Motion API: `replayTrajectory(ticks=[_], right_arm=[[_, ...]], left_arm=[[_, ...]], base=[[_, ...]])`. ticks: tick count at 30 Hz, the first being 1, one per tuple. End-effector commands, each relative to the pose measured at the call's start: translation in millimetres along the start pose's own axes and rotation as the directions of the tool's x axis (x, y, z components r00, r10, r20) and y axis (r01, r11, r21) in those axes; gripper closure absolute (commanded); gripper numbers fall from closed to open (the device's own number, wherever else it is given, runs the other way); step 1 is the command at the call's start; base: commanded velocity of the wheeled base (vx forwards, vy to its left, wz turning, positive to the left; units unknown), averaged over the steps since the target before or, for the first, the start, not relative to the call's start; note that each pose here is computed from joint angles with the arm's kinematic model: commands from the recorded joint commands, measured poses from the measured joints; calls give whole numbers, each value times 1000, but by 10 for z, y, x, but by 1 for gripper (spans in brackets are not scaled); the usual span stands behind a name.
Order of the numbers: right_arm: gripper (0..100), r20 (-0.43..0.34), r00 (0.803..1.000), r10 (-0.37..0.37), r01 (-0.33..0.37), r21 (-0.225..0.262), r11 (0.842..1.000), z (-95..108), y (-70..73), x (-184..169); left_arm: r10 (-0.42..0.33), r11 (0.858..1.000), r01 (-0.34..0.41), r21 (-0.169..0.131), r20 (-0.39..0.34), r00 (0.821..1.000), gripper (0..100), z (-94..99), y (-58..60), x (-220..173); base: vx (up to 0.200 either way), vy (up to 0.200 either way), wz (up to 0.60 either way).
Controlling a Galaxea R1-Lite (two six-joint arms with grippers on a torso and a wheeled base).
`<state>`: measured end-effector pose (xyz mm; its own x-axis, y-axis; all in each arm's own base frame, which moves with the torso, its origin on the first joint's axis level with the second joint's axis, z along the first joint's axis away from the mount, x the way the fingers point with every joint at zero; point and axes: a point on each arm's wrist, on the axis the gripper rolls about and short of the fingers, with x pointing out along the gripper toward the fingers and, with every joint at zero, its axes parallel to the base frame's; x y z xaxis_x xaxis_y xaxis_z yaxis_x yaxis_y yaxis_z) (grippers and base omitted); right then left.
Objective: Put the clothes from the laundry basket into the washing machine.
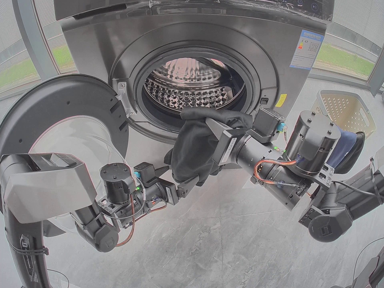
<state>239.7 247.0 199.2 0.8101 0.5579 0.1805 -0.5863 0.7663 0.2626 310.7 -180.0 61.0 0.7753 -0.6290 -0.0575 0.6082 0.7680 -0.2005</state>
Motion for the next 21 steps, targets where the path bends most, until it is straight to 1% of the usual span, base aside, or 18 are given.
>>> replayTrajectory(ticks=[1,7,14,15,18,21], right_arm=[[100,3,1000,2,-2,1,1000,7,3,-6],[100,0,1000,1,-1,2,1000,-2,0,-12],[100,4,1000,2,-2,1,1000,-12,-6,-28],[100,4,1000,2,-2,1,1000,-14,-6,-24],[100,5,1000,0,0,1,1000,-14,-6,-24],[100,3,1000,2,-2,2,1000,-18,-7,-26]], left_arm=[[5,1000,-5,-2,-8,1000,0,-60,29,47],[-13,1000,13,1,5,1000,0,-61,-13,114],[-21,1000,21,3,11,1000,0,-134,-23,174],[-24,1000,24,3,12,1000,100,-137,-29,179],[-28,1000,28,4,14,1000,100,-143,-32,190],[-41,999,40,5,16,999,100,-145,-72,198]], base=[[0,0,0],[0,0,0],[0,0,0],[0,0,0],[0,0,0],[0,0,0]])
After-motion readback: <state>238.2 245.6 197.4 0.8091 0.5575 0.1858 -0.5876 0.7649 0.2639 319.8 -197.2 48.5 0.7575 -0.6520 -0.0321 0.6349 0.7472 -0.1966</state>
